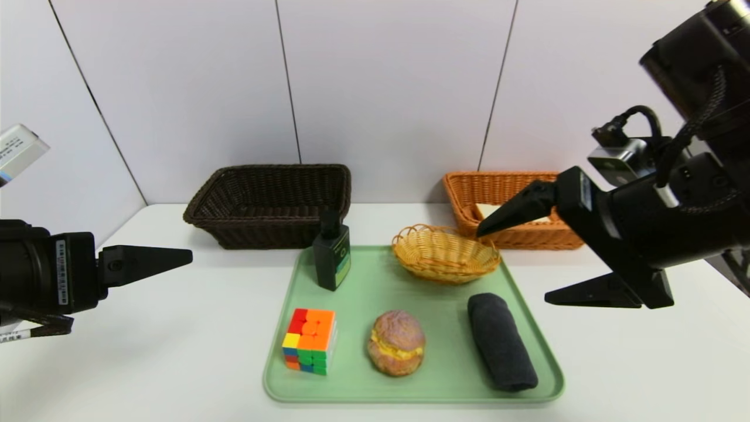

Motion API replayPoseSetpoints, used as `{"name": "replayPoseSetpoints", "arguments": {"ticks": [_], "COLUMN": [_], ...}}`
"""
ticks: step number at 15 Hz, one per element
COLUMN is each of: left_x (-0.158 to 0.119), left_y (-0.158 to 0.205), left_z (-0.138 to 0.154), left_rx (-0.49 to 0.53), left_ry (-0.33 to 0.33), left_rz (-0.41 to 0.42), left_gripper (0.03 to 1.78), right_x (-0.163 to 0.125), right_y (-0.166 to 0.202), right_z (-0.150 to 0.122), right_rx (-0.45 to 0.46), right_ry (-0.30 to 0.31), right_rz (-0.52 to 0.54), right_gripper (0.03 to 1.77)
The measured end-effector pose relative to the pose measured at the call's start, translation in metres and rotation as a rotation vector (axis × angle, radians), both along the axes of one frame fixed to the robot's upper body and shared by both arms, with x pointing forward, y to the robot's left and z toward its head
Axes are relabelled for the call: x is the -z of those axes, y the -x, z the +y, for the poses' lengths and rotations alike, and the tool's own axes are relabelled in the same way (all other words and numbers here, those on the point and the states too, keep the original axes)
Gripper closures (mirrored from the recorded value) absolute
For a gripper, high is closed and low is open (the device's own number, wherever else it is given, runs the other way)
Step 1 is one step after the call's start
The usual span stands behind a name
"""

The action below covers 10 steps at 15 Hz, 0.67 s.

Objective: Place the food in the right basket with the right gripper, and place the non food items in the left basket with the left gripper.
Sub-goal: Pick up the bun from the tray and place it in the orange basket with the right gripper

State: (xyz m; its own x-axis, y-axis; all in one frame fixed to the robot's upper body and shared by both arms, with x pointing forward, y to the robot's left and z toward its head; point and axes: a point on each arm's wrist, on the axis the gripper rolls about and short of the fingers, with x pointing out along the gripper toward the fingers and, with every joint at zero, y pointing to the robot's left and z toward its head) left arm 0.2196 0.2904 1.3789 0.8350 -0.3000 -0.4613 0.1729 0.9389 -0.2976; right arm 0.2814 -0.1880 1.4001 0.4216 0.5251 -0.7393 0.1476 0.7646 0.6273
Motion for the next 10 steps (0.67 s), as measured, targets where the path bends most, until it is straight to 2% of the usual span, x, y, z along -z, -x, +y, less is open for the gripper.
{"name": "replayPoseSetpoints", "arguments": {"ticks": [4,6,10], "left_x": [-0.001,-0.001,-0.001], "left_y": [0.011,0.016,0.024], "left_z": [0.004,0.006,0.008], "left_rx": [-0.002,-0.003,-0.002], "left_ry": [-0.003,-0.004,-0.005], "left_rz": [0.002,0.004,0.006], "left_gripper": [0.12,0.12,0.12], "right_x": [0.027,0.037,0.063], "right_y": [-0.013,-0.023,-0.041], "right_z": [0.037,0.052,0.083], "right_rx": [-0.145,-0.182,-0.225], "right_ry": [0.189,0.230,0.294], "right_rz": [-0.047,-0.044,0.028], "right_gripper": [0.11,0.11,0.11]}}
